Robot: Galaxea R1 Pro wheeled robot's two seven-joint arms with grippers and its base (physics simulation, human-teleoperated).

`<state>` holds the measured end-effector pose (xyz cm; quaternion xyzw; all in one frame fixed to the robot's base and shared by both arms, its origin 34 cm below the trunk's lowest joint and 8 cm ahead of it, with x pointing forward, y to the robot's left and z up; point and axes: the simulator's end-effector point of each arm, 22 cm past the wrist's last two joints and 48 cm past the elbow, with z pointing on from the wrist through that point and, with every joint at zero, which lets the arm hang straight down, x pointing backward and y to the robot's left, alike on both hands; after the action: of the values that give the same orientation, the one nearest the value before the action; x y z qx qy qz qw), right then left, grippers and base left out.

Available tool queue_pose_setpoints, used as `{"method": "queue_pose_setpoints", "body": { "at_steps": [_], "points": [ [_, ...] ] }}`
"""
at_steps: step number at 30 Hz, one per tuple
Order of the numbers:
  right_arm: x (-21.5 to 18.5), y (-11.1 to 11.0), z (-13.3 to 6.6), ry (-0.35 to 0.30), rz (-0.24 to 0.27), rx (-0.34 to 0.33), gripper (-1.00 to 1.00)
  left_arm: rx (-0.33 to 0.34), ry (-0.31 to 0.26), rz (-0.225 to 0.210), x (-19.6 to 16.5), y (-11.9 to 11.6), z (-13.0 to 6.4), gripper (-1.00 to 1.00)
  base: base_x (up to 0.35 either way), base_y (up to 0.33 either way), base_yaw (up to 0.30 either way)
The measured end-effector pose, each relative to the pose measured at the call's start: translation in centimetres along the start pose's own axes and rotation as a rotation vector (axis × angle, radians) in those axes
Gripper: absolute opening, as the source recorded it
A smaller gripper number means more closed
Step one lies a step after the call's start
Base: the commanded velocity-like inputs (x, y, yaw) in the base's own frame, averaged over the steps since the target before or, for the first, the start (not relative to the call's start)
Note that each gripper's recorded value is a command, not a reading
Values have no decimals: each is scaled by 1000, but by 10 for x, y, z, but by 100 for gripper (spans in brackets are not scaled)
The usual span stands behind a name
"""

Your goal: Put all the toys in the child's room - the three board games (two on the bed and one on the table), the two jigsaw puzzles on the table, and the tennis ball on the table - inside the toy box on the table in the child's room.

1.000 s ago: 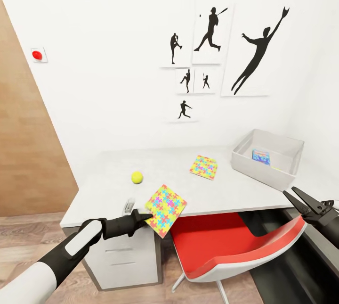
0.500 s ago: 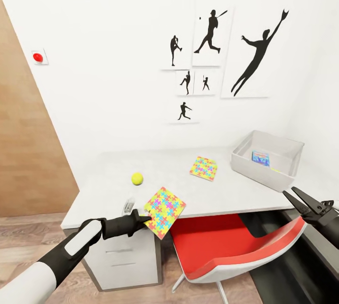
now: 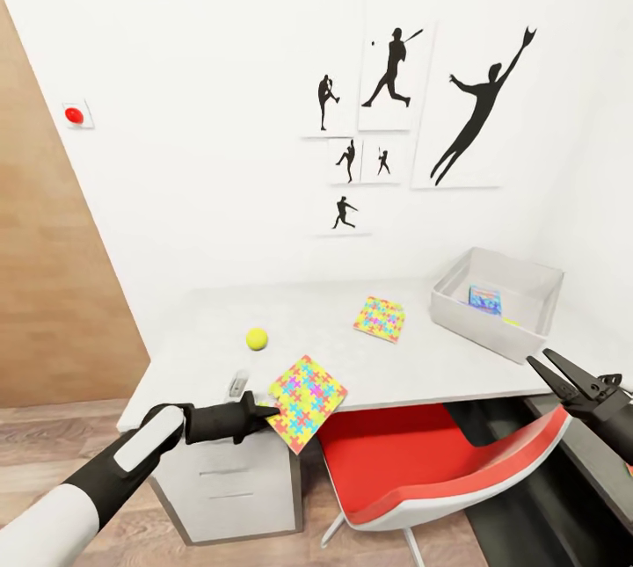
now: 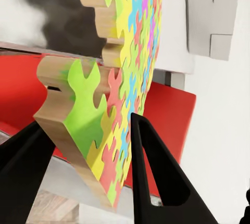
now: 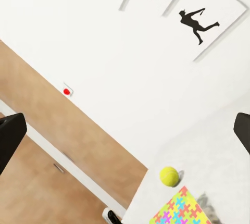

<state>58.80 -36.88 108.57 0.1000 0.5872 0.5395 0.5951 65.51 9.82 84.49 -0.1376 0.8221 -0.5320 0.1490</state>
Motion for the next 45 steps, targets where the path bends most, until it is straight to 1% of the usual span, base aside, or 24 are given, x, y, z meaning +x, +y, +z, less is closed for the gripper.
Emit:
{"method": "queue_pose_setpoints", "body": {
  "at_steps": [2,5,9,14,15,17,19,20,22,24,27,33,36,41,43,45],
  "points": [
    [0,0,0,0,0,1,100,-3,10,-4,0,2,-4,-100,0,0,0],
    [-1,2,1,1,-1,1,100,12,-2,-15,-8,-4,-14,-100,0,0,0],
    [-5,6,2,1,-1,1,100,34,23,-27,-8,-13,-25,-100,0,0,0],
    [-8,11,4,5,-2,7,100,103,44,-46,-14,-30,-51,-100,0,0,0],
    [-9,10,4,9,-4,17,100,132,47,-51,-17,-36,-62,-100,0,0,0],
    [-11,6,5,15,-3,47,100,182,50,-47,-21,-48,-77,-100,0,0,0],
    [-12,-3,4,19,0,98,100,236,49,-30,-26,-64,-94,-100,0,0,0],
    [-13,-11,4,21,0,142,100,269,46,-17,-30,-74,-107,-100,0,0,0],
    [-14,-19,3,25,-1,190,100,289,40,0,-35,-81,-121,-100,0,0,0],
    [-14,-21,4,29,0,212,100,299,32,8,-39,-85,-132,-100,0,0,0],
    [-11,-16,11,48,2,207,100,305,26,15,-42,-90,-142,-100,0,0,0],
    [-7,5,22,60,10,144,100,308,44,8,-40,-98,-148,-100,0,0,0],
    [-1,12,28,76,18,120,100,306,45,7,-40,-101,-151,-100,0,0,0],
    [-2,19,32,76,13,113,100,305,43,6,-40,-106,-154,-100,0,0,0],
    [-3,21,32,76,11,111,100,300,29,12,-46,-108,-164,-100,0,0,0],
    [-4,23,33,76,10,110,100,302,27,24,-47,-113,-169,-100,0,0,0]
  ]
}}
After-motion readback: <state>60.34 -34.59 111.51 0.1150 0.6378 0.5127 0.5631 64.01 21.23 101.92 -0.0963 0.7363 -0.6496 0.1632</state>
